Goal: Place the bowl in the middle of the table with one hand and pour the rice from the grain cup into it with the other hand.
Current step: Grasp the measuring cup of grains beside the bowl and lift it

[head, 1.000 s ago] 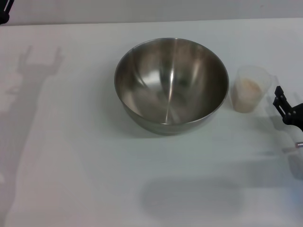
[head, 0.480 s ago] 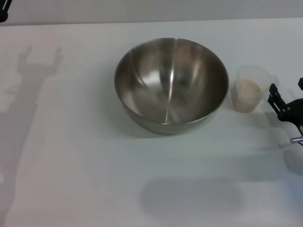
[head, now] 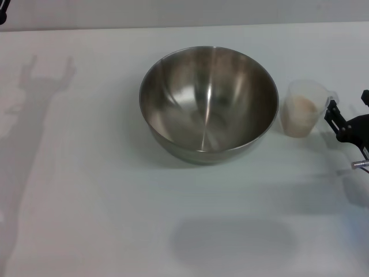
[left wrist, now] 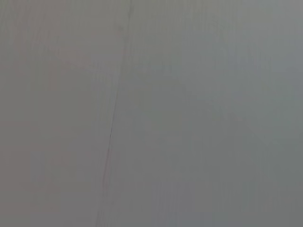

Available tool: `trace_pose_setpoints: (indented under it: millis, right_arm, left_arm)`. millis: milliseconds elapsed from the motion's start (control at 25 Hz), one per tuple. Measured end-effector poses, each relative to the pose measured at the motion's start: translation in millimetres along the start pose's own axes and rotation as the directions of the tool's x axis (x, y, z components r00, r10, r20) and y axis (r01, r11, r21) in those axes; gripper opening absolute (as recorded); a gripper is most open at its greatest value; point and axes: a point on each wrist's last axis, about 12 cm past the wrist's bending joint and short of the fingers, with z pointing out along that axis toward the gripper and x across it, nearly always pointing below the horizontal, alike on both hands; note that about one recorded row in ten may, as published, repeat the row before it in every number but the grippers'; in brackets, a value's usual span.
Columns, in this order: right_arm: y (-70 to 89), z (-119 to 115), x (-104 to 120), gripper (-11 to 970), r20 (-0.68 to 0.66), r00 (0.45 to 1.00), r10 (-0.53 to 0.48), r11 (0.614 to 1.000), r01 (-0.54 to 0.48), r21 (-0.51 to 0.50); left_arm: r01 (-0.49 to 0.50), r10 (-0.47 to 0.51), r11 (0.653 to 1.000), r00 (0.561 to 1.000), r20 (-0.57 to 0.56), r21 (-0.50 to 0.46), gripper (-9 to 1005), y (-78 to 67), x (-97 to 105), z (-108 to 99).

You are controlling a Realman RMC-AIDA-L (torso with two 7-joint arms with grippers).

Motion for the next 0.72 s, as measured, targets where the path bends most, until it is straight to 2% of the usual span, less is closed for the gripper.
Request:
trace_pose_setpoints:
  millis: [720]
  right_arm:
    - [1.0, 14, -5, 739, -0.006, 1.0, -0.028, 0.999, 0.028, -0.026]
  left_arm:
    - [-0.004, 0.004, 1.0, 1.0, -0.011, 0.0, 861, 1.3, 2, -3]
